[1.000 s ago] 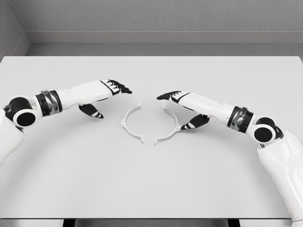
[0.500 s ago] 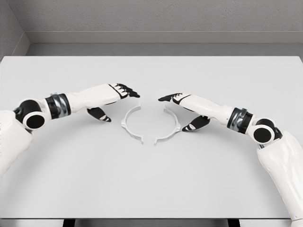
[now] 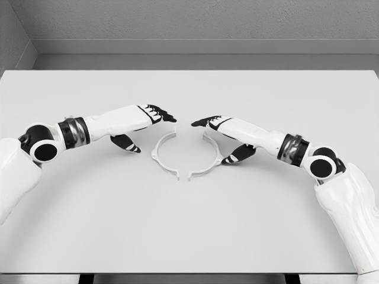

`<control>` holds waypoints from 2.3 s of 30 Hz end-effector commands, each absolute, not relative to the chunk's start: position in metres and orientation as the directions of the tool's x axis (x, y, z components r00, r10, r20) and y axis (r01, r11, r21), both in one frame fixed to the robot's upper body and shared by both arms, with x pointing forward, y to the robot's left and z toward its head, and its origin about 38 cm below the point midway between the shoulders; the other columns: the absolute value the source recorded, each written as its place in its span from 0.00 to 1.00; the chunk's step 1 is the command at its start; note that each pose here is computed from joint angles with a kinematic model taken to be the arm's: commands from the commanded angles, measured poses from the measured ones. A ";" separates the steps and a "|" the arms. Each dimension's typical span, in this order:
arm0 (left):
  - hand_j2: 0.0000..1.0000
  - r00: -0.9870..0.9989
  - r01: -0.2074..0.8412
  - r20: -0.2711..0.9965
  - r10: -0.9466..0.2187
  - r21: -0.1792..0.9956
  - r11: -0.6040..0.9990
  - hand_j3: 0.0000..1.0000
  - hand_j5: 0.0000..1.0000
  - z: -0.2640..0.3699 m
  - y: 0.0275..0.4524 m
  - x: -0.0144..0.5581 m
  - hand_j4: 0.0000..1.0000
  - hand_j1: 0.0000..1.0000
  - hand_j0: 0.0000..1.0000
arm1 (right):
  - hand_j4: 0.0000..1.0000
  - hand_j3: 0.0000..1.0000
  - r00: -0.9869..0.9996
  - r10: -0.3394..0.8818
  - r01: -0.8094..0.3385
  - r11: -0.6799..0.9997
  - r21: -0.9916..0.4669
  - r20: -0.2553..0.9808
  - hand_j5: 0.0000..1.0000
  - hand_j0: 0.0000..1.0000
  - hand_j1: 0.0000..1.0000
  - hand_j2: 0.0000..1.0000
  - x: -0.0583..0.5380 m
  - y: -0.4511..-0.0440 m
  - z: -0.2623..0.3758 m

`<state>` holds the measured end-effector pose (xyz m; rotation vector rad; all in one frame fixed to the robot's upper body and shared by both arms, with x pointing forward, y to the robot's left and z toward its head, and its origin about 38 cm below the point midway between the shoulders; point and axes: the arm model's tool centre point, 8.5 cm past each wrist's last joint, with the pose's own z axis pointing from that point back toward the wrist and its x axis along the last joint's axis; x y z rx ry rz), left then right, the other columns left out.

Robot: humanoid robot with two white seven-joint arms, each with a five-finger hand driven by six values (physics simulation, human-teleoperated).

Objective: Assemble PVC drainage pipe clamps

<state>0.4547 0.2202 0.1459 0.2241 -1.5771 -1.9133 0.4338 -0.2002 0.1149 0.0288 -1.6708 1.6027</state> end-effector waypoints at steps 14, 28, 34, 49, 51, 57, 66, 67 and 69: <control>1.00 -0.779 0.368 0.268 -0.567 0.927 -0.067 1.00 1.00 0.146 0.219 0.454 1.00 1.00 1.00 | 1.00 1.00 -0.677 0.491 -0.526 0.200 -0.827 0.549 1.00 1.00 1.00 1.00 0.434 -0.197 0.115; 1.00 -0.787 0.374 0.278 -0.551 0.925 -0.067 1.00 1.00 0.142 0.210 0.453 1.00 1.00 1.00 | 1.00 1.00 -0.668 0.521 -0.496 0.221 -0.840 0.532 1.00 1.00 1.00 1.00 0.451 -0.210 0.128; 1.00 -0.789 0.373 0.281 -0.546 0.926 -0.064 1.00 1.00 0.143 0.206 0.453 1.00 1.00 1.00 | 1.00 1.00 -0.670 0.503 -0.503 0.233 -0.832 0.546 1.00 1.00 1.00 1.00 0.451 -0.199 0.127; 1.00 -0.793 0.369 0.286 -0.539 0.928 -0.051 1.00 1.00 0.145 0.201 0.454 1.00 1.00 1.00 | 1.00 1.00 -0.676 0.487 -0.504 0.242 -0.829 0.553 1.00 1.00 1.00 1.00 0.453 -0.187 0.127; 1.00 -0.779 0.359 0.260 -0.571 0.931 -0.066 1.00 1.00 0.151 0.221 0.457 1.00 1.00 1.00 | 1.00 1.00 -0.657 0.502 -0.516 0.243 -0.821 0.562 1.00 1.00 1.00 1.00 0.454 -0.194 0.121; 1.00 -0.737 0.326 0.189 -0.650 0.940 -0.097 1.00 1.00 0.173 0.275 0.464 1.00 1.00 1.00 | 1.00 1.00 -0.651 0.507 -0.521 0.244 -0.818 0.565 1.00 1.00 1.00 1.00 0.454 -0.197 0.119; 1.00 -0.740 0.340 0.199 -0.643 0.935 -0.102 1.00 1.00 0.166 0.271 0.462 1.00 1.00 1.00 | 1.00 1.00 -0.627 0.528 -0.520 0.264 -0.813 0.572 1.00 1.00 1.00 1.00 0.491 -0.197 0.136; 1.00 -0.740 0.339 0.199 -0.643 0.936 -0.100 1.00 1.00 0.167 0.271 0.462 1.00 1.00 1.00 | 1.00 1.00 -0.618 0.527 -0.531 0.268 -0.804 0.583 1.00 1.00 1.00 1.00 0.495 -0.192 0.134; 1.00 -0.739 0.336 0.198 -0.644 0.937 -0.098 1.00 1.00 0.168 0.271 0.462 1.00 1.00 1.00 | 1.00 1.00 -0.590 0.544 -0.556 0.262 -0.789 0.597 1.00 1.00 1.00 1.00 0.501 -0.189 0.125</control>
